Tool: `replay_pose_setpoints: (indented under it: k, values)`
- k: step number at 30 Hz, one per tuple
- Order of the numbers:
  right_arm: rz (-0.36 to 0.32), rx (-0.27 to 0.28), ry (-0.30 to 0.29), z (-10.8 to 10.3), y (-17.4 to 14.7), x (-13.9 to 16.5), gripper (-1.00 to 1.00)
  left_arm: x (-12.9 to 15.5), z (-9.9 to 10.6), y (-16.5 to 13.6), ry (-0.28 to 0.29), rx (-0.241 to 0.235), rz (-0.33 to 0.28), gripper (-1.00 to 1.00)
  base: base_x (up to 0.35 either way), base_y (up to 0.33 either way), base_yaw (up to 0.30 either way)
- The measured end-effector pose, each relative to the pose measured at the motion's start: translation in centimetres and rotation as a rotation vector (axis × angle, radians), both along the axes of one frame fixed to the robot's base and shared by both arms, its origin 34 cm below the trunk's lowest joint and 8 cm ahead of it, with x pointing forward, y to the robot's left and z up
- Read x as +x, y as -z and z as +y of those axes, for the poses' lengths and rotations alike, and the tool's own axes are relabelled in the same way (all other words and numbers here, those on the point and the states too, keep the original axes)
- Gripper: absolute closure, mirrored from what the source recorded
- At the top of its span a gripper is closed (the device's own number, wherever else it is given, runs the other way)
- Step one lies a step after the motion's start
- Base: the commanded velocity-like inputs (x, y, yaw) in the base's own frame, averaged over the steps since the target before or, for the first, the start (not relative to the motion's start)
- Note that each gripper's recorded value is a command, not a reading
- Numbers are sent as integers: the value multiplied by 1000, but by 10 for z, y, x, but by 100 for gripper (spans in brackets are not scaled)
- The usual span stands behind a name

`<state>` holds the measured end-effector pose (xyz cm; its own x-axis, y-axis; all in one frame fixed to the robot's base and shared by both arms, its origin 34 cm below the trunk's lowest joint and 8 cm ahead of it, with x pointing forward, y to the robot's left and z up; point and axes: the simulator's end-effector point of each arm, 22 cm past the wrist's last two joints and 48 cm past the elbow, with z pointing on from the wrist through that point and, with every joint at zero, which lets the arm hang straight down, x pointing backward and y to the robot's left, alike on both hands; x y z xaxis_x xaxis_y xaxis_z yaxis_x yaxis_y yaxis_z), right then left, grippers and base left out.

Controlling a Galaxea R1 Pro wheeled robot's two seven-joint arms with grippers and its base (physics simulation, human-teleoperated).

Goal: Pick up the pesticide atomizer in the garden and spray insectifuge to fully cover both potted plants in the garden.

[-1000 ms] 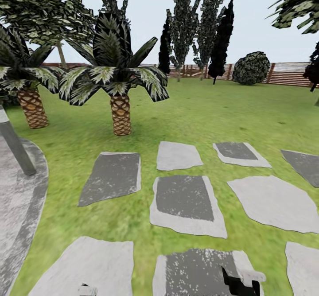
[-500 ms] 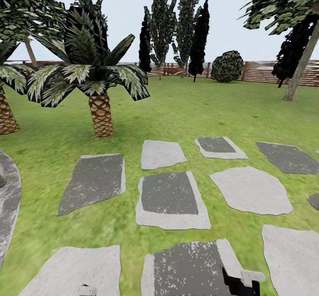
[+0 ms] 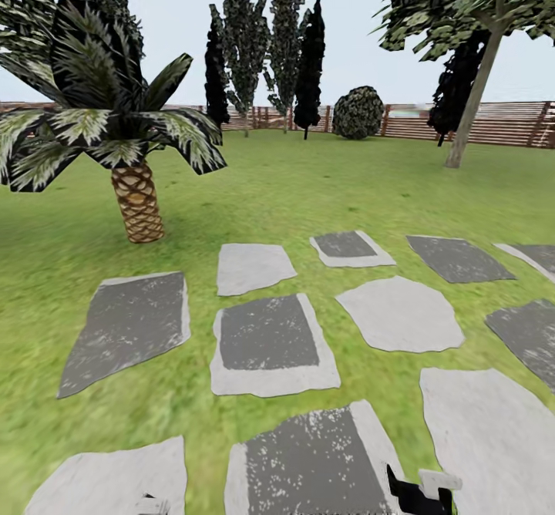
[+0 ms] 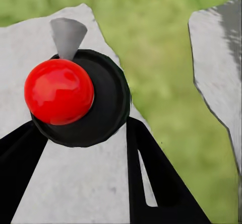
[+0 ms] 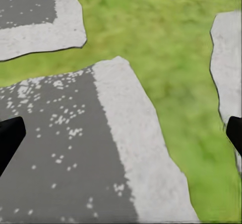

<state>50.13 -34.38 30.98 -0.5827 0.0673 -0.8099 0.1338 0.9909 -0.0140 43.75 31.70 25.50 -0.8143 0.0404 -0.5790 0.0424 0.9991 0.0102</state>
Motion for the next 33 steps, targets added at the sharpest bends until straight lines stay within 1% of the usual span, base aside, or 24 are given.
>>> replay_pose_setpoints:
  k: [15,33]
  values:
    - [-3,-4,14,-4,0,1,-100,-1,0,1,0,0,4,100,0,0,-292]
    - [6,-5,10,-4,3,-1,-100,-3,0,4,0,0,11,100,0,0,-293]
